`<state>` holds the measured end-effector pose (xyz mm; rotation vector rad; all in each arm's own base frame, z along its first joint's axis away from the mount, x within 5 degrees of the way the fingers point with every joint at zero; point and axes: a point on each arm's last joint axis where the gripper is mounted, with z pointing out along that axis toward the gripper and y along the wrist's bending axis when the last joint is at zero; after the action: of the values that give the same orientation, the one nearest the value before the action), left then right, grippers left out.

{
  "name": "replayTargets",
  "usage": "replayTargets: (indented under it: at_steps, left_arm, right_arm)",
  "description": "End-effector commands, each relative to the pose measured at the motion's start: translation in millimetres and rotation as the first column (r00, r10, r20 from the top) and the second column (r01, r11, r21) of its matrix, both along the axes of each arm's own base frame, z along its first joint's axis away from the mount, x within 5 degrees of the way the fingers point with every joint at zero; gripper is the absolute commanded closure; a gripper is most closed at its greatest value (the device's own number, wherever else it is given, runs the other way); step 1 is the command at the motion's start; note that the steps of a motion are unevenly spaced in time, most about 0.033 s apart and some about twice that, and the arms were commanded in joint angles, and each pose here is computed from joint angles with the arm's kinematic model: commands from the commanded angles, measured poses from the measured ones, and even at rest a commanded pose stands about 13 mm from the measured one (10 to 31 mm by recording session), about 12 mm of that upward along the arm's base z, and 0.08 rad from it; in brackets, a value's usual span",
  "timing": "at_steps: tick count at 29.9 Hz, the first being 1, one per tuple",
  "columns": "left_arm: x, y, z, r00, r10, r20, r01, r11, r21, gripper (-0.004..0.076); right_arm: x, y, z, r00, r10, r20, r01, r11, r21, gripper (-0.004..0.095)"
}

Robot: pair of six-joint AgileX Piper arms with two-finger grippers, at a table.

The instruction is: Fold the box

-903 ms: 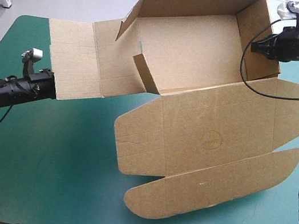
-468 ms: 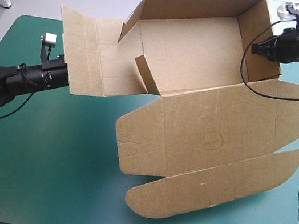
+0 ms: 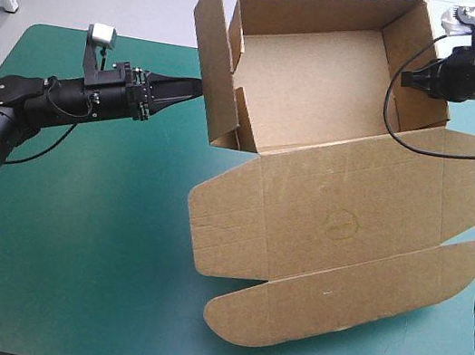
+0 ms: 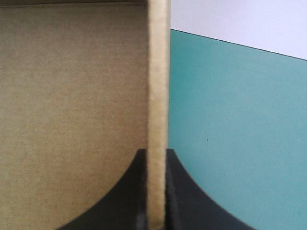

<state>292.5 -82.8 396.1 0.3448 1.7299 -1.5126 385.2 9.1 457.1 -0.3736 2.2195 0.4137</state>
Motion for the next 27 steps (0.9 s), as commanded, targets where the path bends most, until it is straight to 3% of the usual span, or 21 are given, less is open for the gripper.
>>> replayTargets:
  at_steps: [1, 6, 12, 20, 27]
  left_arm:
    - [-13, -4, 37, 0.997, -0.038, 0.072, 0.046, 0.992, -0.114, 0.0357]
    - [-10, -11, 38, 0.999, -0.009, 0.042, 0.014, 0.993, -0.119, 0.0345]
    - [-11, -15, 40, 0.999, -0.021, 0.040, 0.025, 0.994, -0.108, 0.0233]
    - [-8, -15, 40, 0.999, 0.006, 0.034, -0.003, 0.996, -0.085, 0.0229]
    - [-6, -15, 28, 1.000, 0.028, 0.012, -0.028, 0.998, 0.052, 0.0229]
  right_arm:
    - [-16, 1, 28, 0.994, -0.024, 0.111, 0.019, 0.999, 0.048, 0.0926]
    - [-16, 1, 28, 0.994, -0.023, 0.111, 0.017, 0.999, 0.051, 0.0926]
    - [-16, 5, 28, 0.995, -0.019, 0.097, 0.013, 0.998, 0.061, 0.0926]
    - [-13, 30, 19, 0.998, -0.023, 0.054, 0.025, 0.999, -0.030, 0.0926]
    - [-9, 54, 11, 1.000, 0.014, 0.013, -0.014, 1.000, 0.000, 0.0926]
